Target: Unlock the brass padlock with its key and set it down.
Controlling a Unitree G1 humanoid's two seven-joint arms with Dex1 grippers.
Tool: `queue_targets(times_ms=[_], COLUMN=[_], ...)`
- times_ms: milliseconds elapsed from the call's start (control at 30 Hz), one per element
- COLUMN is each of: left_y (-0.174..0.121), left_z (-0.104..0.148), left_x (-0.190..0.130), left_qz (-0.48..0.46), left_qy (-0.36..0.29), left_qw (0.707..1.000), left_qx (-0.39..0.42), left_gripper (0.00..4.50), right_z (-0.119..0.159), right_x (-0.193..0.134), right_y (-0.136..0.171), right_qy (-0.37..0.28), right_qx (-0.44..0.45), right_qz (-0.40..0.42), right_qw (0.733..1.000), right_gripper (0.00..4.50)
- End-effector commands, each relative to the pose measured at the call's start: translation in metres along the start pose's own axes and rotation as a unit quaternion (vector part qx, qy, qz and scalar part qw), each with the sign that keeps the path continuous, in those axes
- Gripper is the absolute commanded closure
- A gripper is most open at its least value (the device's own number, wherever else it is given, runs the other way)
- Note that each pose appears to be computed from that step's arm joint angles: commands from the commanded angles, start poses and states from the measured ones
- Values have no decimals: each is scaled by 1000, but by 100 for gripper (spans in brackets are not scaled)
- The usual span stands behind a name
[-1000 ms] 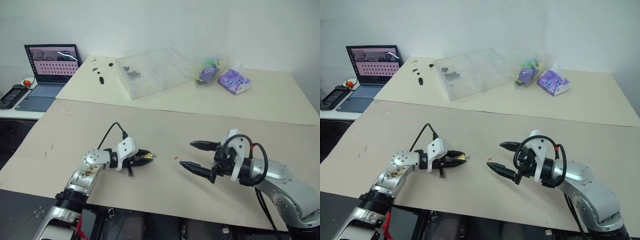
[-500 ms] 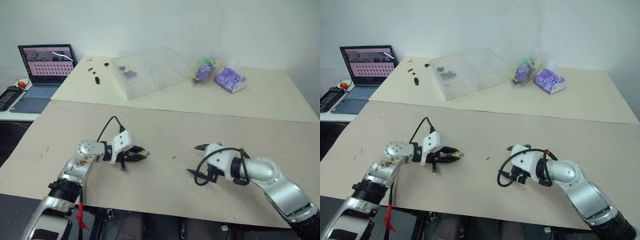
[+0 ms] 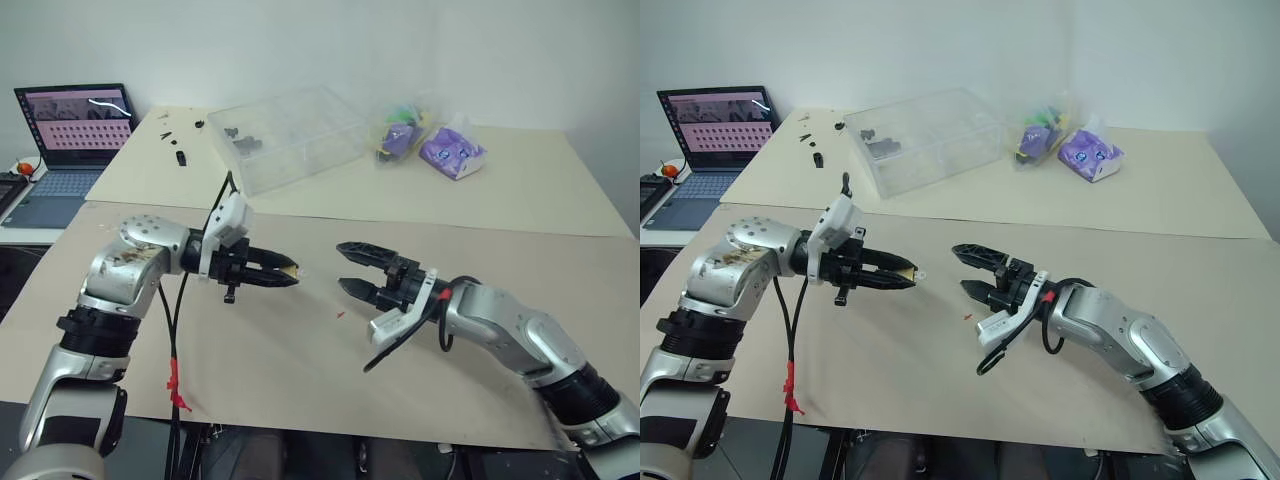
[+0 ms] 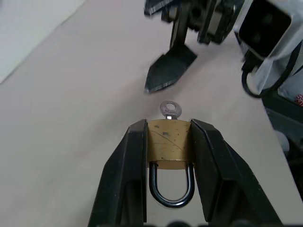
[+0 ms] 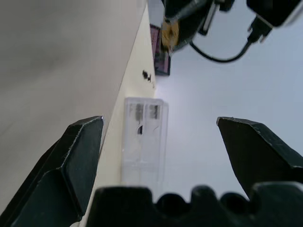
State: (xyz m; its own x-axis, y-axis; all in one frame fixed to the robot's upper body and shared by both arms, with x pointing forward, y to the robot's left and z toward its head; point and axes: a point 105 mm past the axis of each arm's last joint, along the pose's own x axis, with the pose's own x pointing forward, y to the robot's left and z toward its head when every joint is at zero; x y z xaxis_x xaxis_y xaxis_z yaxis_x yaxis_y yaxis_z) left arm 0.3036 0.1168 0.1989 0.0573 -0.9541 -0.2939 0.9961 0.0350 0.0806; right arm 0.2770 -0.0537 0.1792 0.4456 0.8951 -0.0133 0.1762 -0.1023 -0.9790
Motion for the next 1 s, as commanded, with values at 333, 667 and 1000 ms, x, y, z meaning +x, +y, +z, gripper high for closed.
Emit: queue_targets(times_ms=[333, 667, 1000], left_y=[-11, -15, -12], left_z=[23, 14, 17], left_x=[0, -3, 0], left_qz=[-8, -21, -16], left_qy=[-6, 16, 11], left_qw=[999, 999, 999], left_qx=[40, 38, 41], left_gripper=[366, 366, 366], right_z=[9, 10, 14], right_x=[7, 7, 11], right_y=[-22, -23, -27], right_qy=[-39, -38, -43], right_qx=[-26, -33, -40], right_qz=[-44, -47, -53], right_qw=[998, 998, 997], right_gripper=[0, 42, 380])
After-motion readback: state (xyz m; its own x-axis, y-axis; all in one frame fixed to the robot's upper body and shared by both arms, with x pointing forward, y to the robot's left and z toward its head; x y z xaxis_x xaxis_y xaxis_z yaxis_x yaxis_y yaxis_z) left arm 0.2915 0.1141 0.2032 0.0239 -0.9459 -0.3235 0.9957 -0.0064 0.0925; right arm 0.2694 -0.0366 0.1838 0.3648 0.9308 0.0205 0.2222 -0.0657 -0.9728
